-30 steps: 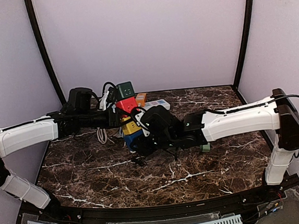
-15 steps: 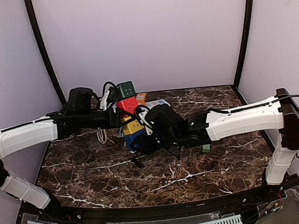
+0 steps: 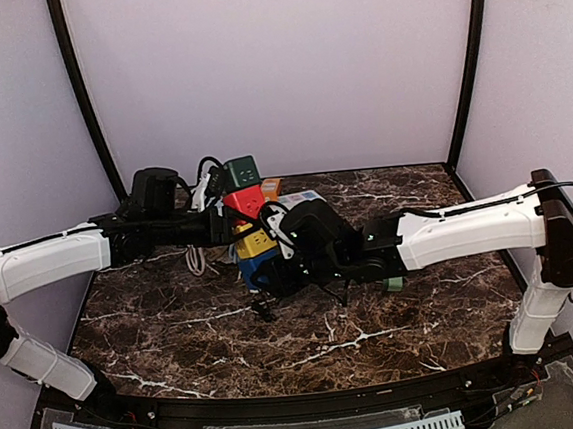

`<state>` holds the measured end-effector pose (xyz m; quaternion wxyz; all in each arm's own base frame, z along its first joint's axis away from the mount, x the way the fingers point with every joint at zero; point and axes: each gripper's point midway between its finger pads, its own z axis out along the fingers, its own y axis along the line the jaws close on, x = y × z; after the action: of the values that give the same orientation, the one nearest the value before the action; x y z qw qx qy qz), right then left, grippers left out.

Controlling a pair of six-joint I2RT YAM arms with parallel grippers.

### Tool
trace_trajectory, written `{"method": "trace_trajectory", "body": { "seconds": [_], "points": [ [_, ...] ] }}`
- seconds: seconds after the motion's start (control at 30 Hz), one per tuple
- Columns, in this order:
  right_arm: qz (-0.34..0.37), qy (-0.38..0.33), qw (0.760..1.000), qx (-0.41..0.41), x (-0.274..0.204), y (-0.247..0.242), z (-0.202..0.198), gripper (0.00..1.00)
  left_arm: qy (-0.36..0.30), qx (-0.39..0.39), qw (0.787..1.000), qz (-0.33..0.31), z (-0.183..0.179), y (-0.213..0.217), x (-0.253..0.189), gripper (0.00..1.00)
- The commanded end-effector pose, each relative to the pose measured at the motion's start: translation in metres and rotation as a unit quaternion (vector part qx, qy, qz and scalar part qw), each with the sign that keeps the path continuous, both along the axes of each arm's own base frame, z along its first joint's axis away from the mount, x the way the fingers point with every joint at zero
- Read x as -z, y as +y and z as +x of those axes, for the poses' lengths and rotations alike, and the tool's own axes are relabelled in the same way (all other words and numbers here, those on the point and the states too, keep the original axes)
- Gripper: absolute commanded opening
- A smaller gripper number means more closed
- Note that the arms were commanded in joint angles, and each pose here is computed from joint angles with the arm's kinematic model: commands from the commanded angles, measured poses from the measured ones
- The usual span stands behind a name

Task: Pull the plug off the socket
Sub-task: Remove the plug from the socket.

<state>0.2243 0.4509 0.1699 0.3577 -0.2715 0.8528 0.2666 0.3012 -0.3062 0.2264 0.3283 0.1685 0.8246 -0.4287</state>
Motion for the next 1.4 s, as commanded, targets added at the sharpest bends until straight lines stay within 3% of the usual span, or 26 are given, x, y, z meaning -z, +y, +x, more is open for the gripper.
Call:
{"method": "trace_trajectory", "body": {
  "seconds": [0.0, 0.87, 1.37],
  "points": [
    [-0.030, -0.012, 0.999, 0.028, -0.002, -0.030, 0.010, 0.00, -0.104, 0.005, 0.994, -0.032, 0.006, 0.007, -0.063, 0.01],
    [-0.041, -0.070, 0.992, -0.099, -0.006, -0.005, -0.032, 0.00, -0.094, 0.004, 0.995, -0.032, 0.011, 0.009, -0.059, 0.01],
    [-0.035, -0.025, 0.999, -0.001, 0.005, -0.022, -0.020, 0.00, -0.100, -0.010, 0.994, -0.032, 0.015, 0.016, -0.062, 0.01]
  ]
}}
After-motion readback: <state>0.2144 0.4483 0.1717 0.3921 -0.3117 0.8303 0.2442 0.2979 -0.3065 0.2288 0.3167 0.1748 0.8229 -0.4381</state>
